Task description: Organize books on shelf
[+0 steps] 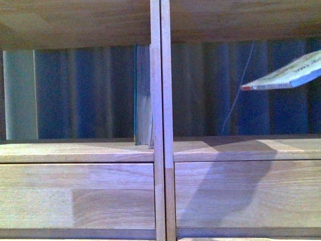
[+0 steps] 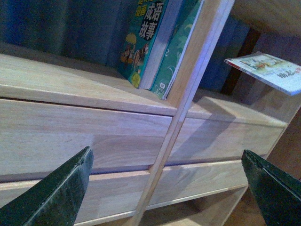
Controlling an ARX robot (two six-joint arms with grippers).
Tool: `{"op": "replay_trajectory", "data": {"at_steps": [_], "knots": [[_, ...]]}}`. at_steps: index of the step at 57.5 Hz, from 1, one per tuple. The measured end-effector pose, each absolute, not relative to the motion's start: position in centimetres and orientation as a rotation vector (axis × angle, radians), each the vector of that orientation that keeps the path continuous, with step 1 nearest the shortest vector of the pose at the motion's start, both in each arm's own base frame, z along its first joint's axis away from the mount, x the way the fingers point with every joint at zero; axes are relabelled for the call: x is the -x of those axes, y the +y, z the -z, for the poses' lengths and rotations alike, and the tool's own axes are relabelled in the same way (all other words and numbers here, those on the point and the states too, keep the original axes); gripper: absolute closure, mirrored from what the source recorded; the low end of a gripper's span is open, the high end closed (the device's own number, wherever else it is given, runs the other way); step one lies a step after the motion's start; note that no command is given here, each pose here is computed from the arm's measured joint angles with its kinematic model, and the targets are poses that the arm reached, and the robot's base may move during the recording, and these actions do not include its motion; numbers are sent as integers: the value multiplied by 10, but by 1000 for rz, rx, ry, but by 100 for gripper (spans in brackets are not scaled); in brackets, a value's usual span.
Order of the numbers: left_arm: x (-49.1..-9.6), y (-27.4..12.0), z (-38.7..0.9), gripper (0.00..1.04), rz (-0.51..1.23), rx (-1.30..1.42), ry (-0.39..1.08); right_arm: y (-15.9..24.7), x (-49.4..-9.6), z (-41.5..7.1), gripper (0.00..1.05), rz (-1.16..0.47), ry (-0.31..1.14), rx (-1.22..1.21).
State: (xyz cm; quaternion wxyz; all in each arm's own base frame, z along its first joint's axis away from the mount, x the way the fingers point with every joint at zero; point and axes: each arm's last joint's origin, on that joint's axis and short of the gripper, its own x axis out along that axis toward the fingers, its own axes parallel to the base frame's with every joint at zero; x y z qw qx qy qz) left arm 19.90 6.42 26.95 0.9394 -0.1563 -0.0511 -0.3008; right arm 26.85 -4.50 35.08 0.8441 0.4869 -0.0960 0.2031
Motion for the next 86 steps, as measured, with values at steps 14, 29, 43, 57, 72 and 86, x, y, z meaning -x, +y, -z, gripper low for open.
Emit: {"op": "replay_trajectory", "data": {"at_steps": [14, 29, 43, 57, 72, 86], "knots": [[-264, 38, -329, 7, 922, 690, 15, -33, -224, -369, 98, -606, -264, -953], [-277, -42, -370, 7, 1182, 977, 163, -8, -201, -371, 98, -767, -269, -924], [-269, -96, -384, 7, 1297, 1025, 180, 39, -192, -371, 98, -928, -188, -897], [-279, -103, -389, 7, 1296, 1044, 114, 69, -183, -370, 98, -1042, -138, -877], [-263, -110, -397, 41, 1366, 974, 45, 79, -176, -371, 98, -1117, -117, -855], [-260, -108, -393, 77, 1369, 936, -6, 81, -173, -372, 98, -1135, -119, -828]]}}
